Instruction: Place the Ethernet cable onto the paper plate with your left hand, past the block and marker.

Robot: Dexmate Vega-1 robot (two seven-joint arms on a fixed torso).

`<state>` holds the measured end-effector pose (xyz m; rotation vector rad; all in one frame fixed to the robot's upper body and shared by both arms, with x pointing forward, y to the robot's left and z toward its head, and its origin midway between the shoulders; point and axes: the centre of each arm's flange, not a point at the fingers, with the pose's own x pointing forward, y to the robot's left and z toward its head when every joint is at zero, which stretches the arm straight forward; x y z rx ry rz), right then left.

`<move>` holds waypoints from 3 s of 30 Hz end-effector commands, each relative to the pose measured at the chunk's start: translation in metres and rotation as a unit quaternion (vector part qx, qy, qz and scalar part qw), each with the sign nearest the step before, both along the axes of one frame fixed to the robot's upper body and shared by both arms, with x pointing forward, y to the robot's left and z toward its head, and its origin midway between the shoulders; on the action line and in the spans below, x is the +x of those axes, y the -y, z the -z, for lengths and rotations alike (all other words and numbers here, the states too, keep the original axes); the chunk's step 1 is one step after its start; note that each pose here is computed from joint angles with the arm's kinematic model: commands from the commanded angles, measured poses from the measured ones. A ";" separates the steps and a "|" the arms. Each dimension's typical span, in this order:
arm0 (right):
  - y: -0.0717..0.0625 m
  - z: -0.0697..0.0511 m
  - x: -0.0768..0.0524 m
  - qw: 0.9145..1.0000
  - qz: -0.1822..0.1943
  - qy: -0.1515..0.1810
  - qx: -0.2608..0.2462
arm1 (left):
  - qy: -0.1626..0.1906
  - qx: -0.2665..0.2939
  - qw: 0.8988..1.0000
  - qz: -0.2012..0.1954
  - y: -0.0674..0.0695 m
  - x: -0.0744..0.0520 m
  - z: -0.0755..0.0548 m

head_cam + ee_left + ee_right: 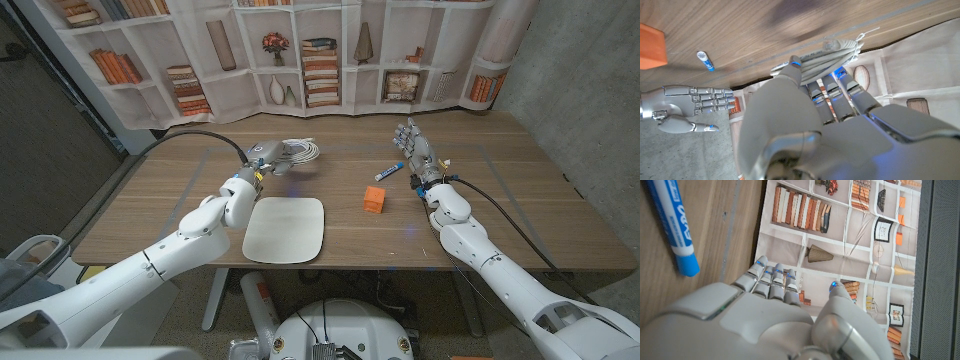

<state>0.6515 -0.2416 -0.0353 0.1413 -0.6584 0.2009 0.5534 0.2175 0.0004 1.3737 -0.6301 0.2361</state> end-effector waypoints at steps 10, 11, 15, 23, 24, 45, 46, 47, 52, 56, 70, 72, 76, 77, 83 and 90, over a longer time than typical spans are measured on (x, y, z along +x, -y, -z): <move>0.002 -0.004 -0.001 1.000 -0.002 0.006 -0.001 | 0.007 -0.007 1.000 0.007 0.000 -0.022 0.012; 0.002 -0.004 -0.001 1.000 -0.002 0.006 0.000 | 0.008 -0.007 1.000 0.007 0.000 -0.022 0.012; 0.004 -0.005 -0.003 1.000 -0.002 0.007 -0.001 | 0.009 -0.005 1.000 0.011 0.002 -0.027 0.015; 0.007 -0.005 -0.003 1.000 -0.001 0.006 -0.001 | 0.012 -0.006 1.000 0.017 0.004 -0.033 0.018; 0.007 -0.005 -0.003 1.000 -0.001 0.006 0.000 | 0.012 -0.005 1.000 0.017 0.005 -0.034 0.019; 0.008 -0.007 -0.005 1.000 0.000 0.009 0.001 | 0.021 -0.001 1.000 0.023 0.002 -0.053 0.029; 0.008 -0.007 -0.004 1.000 0.000 0.010 0.001 | 0.020 0.000 1.000 0.023 0.002 -0.054 0.030; 0.008 -0.007 -0.004 1.000 0.000 0.010 0.000 | 0.019 0.000 1.000 0.023 0.002 -0.055 0.030; 0.007 -0.009 -0.003 1.000 -0.002 0.011 0.000 | 0.020 0.003 1.000 0.022 0.002 -0.059 0.034; 0.007 -0.010 -0.003 1.000 -0.002 0.012 -0.001 | 0.022 0.003 0.999 0.024 0.003 -0.063 0.036; 0.007 -0.012 -0.003 1.000 -0.003 0.011 -0.005 | 0.026 0.011 0.999 0.036 0.005 -0.080 0.045; 0.007 -0.012 -0.003 1.000 -0.003 0.011 -0.006 | 0.024 0.013 0.999 0.037 0.004 -0.082 0.046; 0.006 -0.014 -0.004 1.000 -0.002 0.011 -0.009 | 0.024 0.010 0.999 0.037 0.002 -0.085 0.048; 0.006 -0.014 -0.004 1.000 -0.001 0.011 -0.010 | 0.026 0.010 0.999 0.037 0.001 -0.086 0.049; 0.003 -0.016 -0.005 1.000 -0.001 0.011 -0.012 | 0.027 0.004 0.999 0.043 -0.001 -0.091 0.052; 0.003 -0.018 -0.003 1.000 -0.002 0.011 -0.013 | 0.031 0.006 0.998 0.047 0.002 -0.099 0.057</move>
